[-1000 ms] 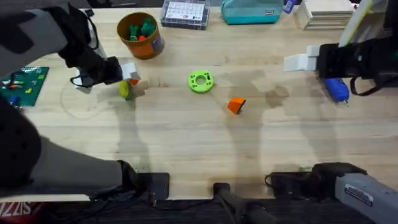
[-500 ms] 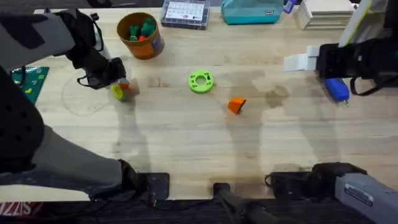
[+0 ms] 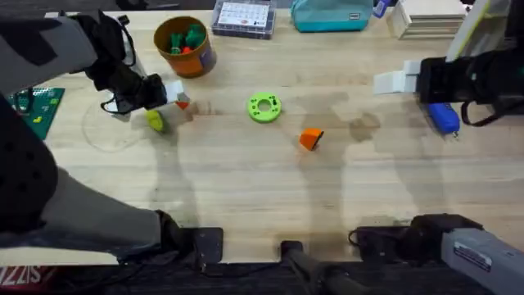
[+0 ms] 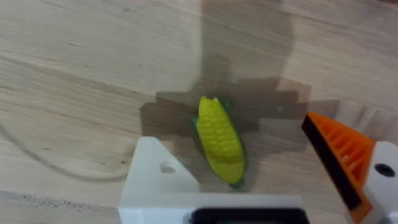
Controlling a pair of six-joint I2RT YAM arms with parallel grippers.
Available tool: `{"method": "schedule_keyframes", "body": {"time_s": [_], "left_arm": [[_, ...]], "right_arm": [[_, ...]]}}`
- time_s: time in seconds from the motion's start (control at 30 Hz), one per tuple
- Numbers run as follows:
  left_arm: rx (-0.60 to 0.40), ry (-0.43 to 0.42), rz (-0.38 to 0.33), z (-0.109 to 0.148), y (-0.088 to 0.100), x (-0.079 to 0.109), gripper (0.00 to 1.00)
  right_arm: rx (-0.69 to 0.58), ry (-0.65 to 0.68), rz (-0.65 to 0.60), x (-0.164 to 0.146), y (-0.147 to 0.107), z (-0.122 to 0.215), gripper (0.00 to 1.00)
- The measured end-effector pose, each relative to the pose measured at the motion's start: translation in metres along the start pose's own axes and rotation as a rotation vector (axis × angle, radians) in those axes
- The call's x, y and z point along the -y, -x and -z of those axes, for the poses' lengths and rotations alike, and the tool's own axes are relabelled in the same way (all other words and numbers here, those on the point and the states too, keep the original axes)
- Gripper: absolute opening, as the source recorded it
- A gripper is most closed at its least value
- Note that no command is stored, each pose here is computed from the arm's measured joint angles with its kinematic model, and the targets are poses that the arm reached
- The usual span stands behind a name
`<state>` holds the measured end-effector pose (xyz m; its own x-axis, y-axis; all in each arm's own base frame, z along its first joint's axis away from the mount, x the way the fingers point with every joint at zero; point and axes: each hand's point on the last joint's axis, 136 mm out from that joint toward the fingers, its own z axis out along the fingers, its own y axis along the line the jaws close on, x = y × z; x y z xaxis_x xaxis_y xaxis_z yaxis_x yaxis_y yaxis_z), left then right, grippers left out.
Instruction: Pick up the gripper from the table and insert it into the empty holder that is missing its gripper. Then pick up a screw, insert it into the mounting hole, and use the screwdriver to tighten it. Finally, clean up the table by picking up the vegetable and placing it into the bucket.
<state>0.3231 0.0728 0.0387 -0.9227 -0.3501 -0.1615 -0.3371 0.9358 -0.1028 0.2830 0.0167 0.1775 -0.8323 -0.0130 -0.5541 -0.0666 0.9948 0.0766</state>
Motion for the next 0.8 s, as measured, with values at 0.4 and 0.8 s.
{"method": "schedule_keyframes", "body": {"time_s": [0.4,0.8], "left_arm": [[0.412,-0.150,-0.177,0.092,0.025,0.068,0.990],[0.594,-0.368,-0.367,0.054,-0.074,0.104,0.990]], "right_arm": [[0.000,0.000,0.000,0.000,0.000,0.000,0.994],[0.000,0.000,0.000,0.000,0.000,0.000,0.994]]}}
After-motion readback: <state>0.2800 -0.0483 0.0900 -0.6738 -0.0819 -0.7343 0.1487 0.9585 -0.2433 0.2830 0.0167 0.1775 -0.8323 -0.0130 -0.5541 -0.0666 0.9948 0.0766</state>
